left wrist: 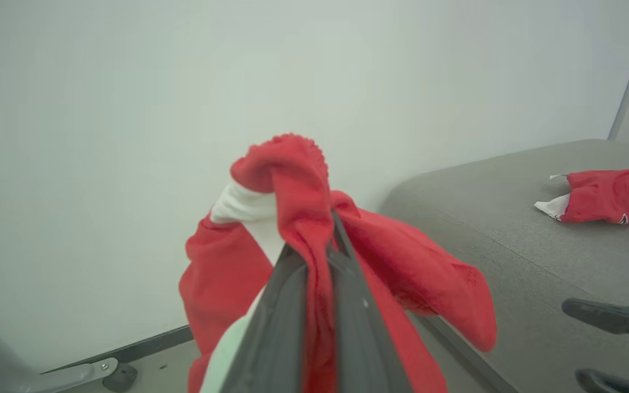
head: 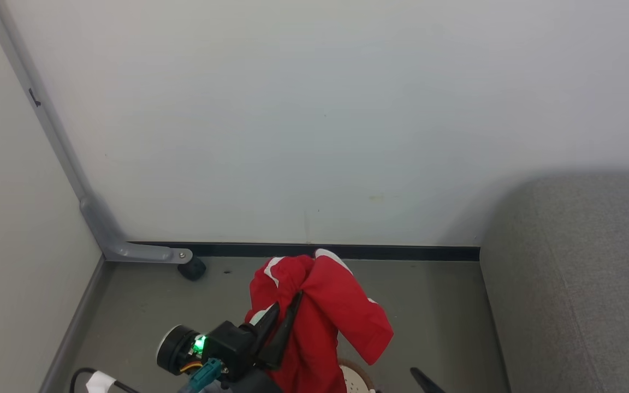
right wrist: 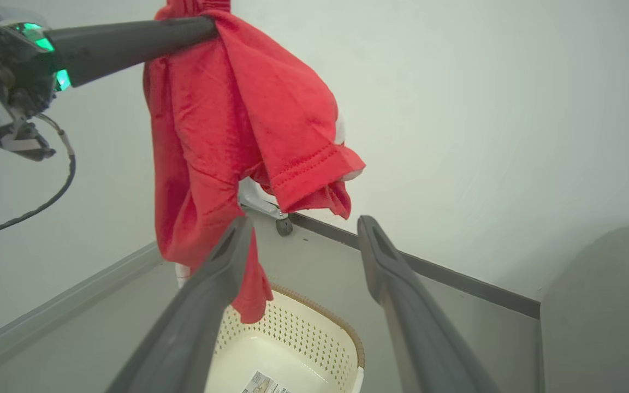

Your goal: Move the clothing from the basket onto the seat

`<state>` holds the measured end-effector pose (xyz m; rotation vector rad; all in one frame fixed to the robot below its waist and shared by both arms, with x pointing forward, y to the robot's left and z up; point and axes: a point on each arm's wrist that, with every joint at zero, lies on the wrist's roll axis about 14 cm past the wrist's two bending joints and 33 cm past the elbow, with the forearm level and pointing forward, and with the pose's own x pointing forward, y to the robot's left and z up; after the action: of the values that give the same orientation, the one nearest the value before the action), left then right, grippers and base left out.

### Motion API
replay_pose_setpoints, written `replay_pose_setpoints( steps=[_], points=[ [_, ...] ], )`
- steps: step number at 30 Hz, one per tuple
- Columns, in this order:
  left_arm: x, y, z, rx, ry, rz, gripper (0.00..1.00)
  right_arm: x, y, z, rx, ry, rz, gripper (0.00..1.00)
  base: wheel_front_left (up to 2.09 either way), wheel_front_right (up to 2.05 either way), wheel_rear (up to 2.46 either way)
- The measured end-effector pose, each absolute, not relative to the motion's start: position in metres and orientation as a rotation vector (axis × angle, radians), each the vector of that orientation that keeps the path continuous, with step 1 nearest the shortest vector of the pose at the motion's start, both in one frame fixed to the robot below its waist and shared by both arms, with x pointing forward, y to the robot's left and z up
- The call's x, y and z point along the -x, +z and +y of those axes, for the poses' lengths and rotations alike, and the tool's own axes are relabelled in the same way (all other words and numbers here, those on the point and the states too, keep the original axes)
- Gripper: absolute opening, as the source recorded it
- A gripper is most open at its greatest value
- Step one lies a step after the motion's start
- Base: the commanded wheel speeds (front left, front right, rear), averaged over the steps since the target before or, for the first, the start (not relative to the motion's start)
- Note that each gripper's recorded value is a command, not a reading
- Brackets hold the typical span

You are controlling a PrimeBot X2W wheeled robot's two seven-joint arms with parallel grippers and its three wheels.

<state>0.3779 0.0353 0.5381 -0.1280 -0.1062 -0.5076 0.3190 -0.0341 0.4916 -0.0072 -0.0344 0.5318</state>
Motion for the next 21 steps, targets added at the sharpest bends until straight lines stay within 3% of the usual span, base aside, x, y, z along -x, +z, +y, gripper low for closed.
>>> replay_pose_setpoints(
  steps=[6, 21],
  points=[
    [-0.377, 0.549, 0.021, 0.119, -0.559, -0.138, 0.0, -0.311, 0.497, -0.002, 0.071, 0.659, -0.066, 1.0, 0.0, 0.0, 0.0],
    [-0.364, 0.552, -0.009, 0.131, -0.663, -0.136, 0.0, -0.328, 0.513, 0.019, 0.16, 0.727, -0.138, 1.0, 0.0, 0.0, 0.0]
  ],
)
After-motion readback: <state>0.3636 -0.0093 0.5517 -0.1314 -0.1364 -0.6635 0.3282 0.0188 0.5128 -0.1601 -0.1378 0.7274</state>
